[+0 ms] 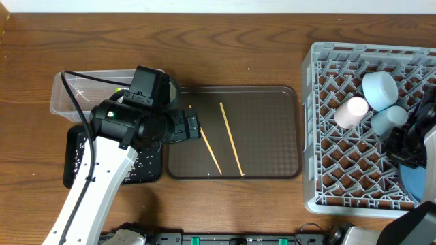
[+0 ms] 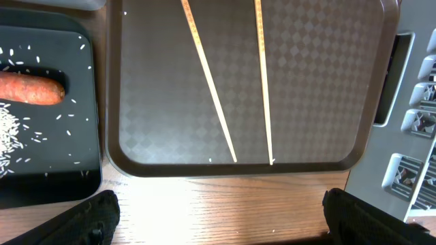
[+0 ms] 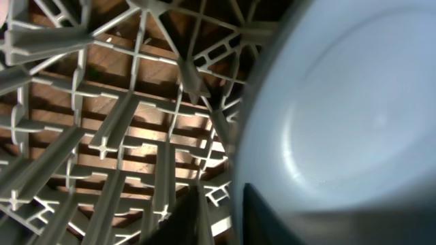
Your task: Sort waste into correct bins and load items into the dishwasher rack
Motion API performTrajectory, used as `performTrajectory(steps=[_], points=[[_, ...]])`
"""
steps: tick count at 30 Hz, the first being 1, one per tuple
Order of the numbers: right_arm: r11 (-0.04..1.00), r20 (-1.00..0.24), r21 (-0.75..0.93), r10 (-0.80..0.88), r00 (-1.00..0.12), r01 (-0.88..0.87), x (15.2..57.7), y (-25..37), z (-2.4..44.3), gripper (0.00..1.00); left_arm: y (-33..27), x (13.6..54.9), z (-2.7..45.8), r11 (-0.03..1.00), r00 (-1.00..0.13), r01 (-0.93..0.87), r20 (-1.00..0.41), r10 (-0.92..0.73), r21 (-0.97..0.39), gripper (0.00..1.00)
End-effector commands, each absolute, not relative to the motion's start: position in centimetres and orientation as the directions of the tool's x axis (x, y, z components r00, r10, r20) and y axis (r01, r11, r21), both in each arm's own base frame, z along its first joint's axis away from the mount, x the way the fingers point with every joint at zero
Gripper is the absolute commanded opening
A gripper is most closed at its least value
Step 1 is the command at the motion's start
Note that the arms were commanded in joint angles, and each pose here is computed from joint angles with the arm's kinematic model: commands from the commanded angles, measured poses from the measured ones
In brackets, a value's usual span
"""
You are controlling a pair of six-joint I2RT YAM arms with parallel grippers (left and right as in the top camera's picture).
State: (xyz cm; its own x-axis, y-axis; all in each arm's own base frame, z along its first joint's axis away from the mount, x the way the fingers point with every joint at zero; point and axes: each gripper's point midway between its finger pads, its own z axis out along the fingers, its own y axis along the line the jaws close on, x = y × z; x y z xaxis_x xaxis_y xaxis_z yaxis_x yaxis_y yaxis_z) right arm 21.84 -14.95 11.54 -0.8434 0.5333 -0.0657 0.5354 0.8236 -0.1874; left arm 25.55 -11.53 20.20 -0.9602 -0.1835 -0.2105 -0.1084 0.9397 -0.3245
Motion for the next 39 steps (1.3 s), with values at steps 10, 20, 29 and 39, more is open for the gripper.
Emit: performTrajectory(steps=[10, 20, 29, 39], points=[[0.914, -0.122, 0.140, 0.397, -0.910, 0.380, 24.6, -10.1, 13.0, 0.01, -11.4, 25.8, 21.0, 0.939, -0.954, -0.105, -0.234, -0.189, -0.329, 0.98], [0.839, -0.524, 0.536, 0.242, -0.817, -0.095, 25.8, -1.7, 23.5, 0.01, -11.4, 25.8, 21.0, 0.939, -0.954, -0.105, -0.234, -0.189, -0.329, 0.98], [0.674, -0.714, 0.618, 0.266, -0.648, -0.404, 23.8, 1.9, 30.1, 0.01, -11.4, 25.8, 21.0, 0.939, -0.954, -0.105, -0.234, -0.189, -0.329, 0.98], [0.600, -0.732, 0.641, 0.288, -0.618, -0.479, 23.9, 2.4, 30.5, 0.01, -11.3, 25.8, 21.0, 0.939, -0.954, -0.106, -0.234, -0.189, -0.328, 0.98]])
